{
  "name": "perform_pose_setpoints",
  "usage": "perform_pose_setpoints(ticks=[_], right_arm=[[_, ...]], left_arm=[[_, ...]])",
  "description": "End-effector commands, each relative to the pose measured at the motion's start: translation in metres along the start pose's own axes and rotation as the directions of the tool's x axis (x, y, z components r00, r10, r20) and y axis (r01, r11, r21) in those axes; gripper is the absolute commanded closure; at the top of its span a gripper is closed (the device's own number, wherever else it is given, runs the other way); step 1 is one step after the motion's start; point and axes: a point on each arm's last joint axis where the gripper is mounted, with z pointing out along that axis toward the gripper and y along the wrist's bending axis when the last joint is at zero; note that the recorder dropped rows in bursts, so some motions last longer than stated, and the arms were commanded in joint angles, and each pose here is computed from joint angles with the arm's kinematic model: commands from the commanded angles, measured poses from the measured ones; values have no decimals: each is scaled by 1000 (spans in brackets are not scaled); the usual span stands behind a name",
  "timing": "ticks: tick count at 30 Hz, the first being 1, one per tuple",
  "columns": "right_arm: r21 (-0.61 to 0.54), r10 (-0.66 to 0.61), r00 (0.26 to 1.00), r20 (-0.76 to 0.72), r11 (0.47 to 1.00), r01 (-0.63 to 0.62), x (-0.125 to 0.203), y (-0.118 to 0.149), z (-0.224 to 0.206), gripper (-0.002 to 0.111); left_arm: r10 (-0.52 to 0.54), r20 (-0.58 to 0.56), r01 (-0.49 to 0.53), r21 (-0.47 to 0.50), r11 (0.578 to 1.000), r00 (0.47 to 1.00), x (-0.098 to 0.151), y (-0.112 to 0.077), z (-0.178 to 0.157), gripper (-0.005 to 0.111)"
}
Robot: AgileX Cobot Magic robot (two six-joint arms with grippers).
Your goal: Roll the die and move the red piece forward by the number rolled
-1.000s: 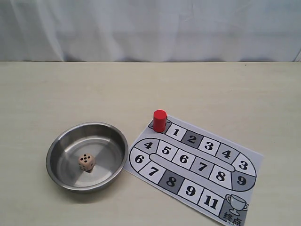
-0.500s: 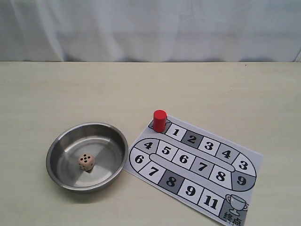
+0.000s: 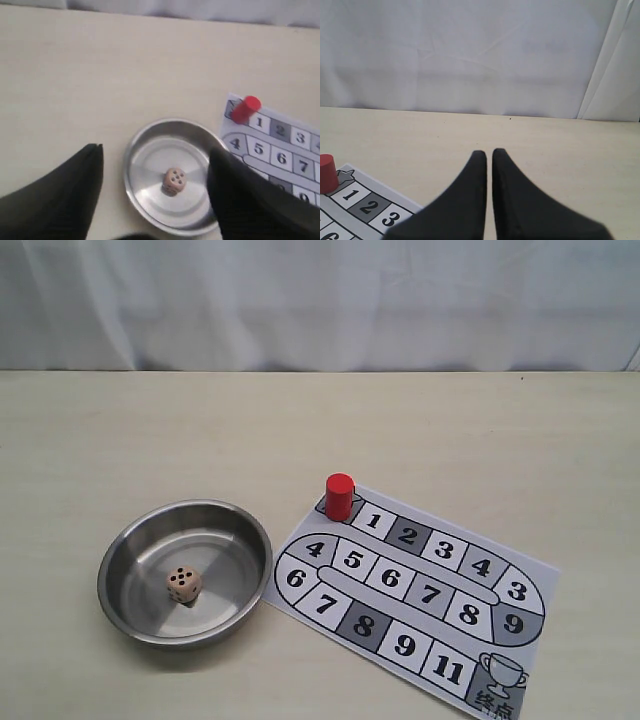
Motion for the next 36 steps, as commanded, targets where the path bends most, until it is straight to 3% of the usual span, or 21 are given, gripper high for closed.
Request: perform_pose_setpoints(ticks=[1,8,15,27,36], right_arm=[[4,-9,1000,8,1000,9,0,0,0,104],[4,-9,1000,8,1000,9,0,0,0,104],[4,-9,1000,8,1000,9,0,0,0,104],[4,-9,1000,8,1000,9,0,0,0,104],[4,-9,1000,8,1000,9,0,0,0,104]], left_arm=[[82,-79,-69,153,986,994,-1,-9,23,45],[239,-264,-186,211,960,934,6,-21,58,45],[332,-287,-283,200,938,899,6,-33,85,45],[365,-313,-310,212,927,877,22,-47,138,45],[366,-394,-319,182,930,843,44,-39,178,45]])
